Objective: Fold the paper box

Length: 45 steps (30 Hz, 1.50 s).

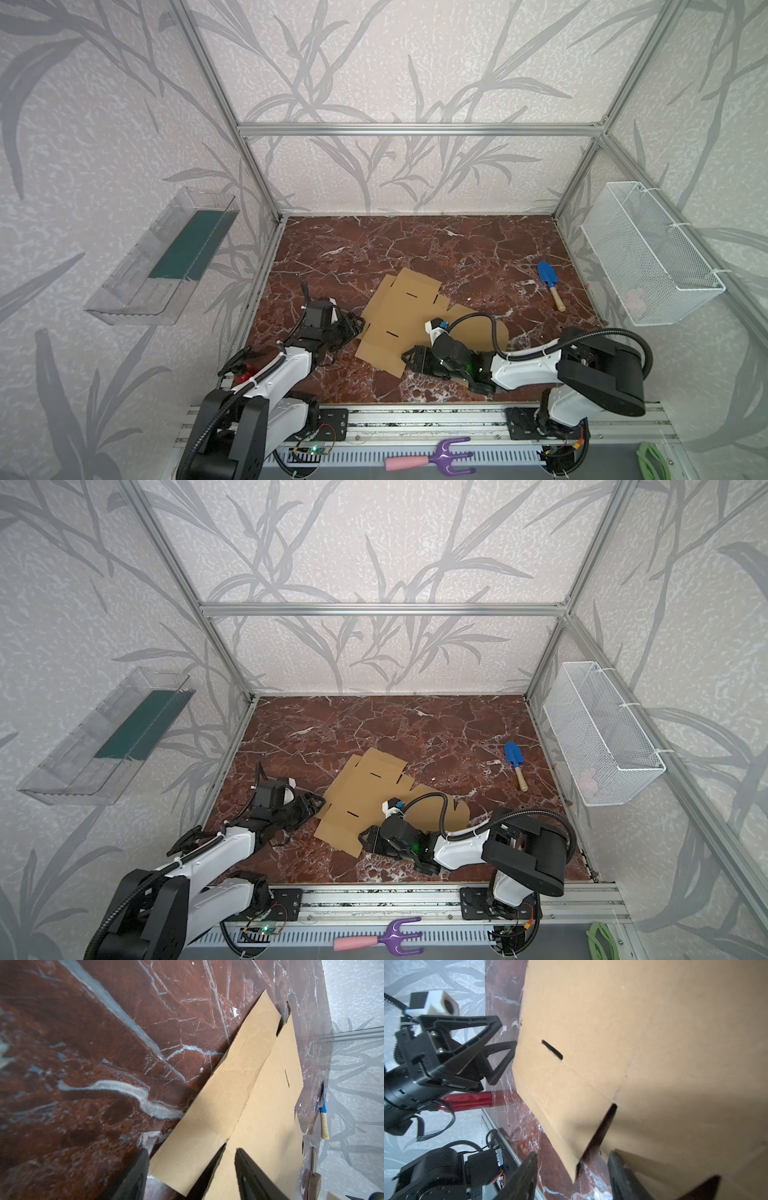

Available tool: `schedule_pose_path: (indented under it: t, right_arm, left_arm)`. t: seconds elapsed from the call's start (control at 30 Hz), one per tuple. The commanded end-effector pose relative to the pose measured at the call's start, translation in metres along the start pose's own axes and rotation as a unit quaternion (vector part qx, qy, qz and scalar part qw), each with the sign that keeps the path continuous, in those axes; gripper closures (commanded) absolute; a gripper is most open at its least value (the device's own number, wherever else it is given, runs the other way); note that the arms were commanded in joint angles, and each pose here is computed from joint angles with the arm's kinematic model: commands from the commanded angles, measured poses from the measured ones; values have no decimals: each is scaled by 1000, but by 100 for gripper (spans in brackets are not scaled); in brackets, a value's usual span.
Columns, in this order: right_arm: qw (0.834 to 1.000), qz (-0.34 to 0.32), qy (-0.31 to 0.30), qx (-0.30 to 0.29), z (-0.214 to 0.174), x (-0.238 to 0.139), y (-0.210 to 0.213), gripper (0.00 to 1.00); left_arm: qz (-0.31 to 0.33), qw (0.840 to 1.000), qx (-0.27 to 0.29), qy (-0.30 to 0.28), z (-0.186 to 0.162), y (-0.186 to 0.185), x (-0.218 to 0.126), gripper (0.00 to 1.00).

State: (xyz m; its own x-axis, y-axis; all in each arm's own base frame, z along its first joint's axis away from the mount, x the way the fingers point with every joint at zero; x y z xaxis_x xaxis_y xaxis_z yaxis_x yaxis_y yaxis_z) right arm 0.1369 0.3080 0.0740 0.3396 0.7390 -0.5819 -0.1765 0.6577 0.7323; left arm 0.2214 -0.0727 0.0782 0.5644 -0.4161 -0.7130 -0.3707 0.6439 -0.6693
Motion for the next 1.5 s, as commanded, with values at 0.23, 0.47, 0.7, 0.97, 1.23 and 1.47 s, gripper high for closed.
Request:
schedule_pose_path:
  t: [0.23,0.47,0.7,0.97,1.23,1.47]
  right_arm:
    - [999,35,-9,19,-3,15,4,56]
    - [999,38,-24,3,-2,17,7,65]
    - [997,59,-46,-17,4,16,15,73]
    - [993,96,-62,-20,7,16,23,79]
    - [987,107,-101,-59,22,-8,40,80]
    - [979,137,-109,-100,30,-18,64,83]
  left_arm:
    - [39,999,-16,20,-15,21,1,32]
    - [38,999,-17,20,-16,21,2,32]
    - [20,1000,-21,12,-14,13,-4,32]
    - [-11,1000,-20,3,-14,3,-13,32]
    - [-67,998,-19,-4,-18,-11,-30,31]
    - [-115,993,-21,-2,-26,-13,-38,29]
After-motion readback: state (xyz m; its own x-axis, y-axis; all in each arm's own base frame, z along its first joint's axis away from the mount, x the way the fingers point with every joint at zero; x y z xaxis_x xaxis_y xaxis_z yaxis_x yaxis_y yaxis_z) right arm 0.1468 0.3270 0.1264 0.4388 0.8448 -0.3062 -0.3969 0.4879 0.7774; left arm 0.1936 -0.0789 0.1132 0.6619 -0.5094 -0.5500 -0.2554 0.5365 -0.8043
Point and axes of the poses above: each gripper's point midway between its finger pads, its own x axis out along the fingers, its own y axis along the line the jaws close on, z = x × y, the point moved 6 cm from there along -x, back along the fingers, and after that the axes turned 7 degrees about -x, right-handed, at the moved point
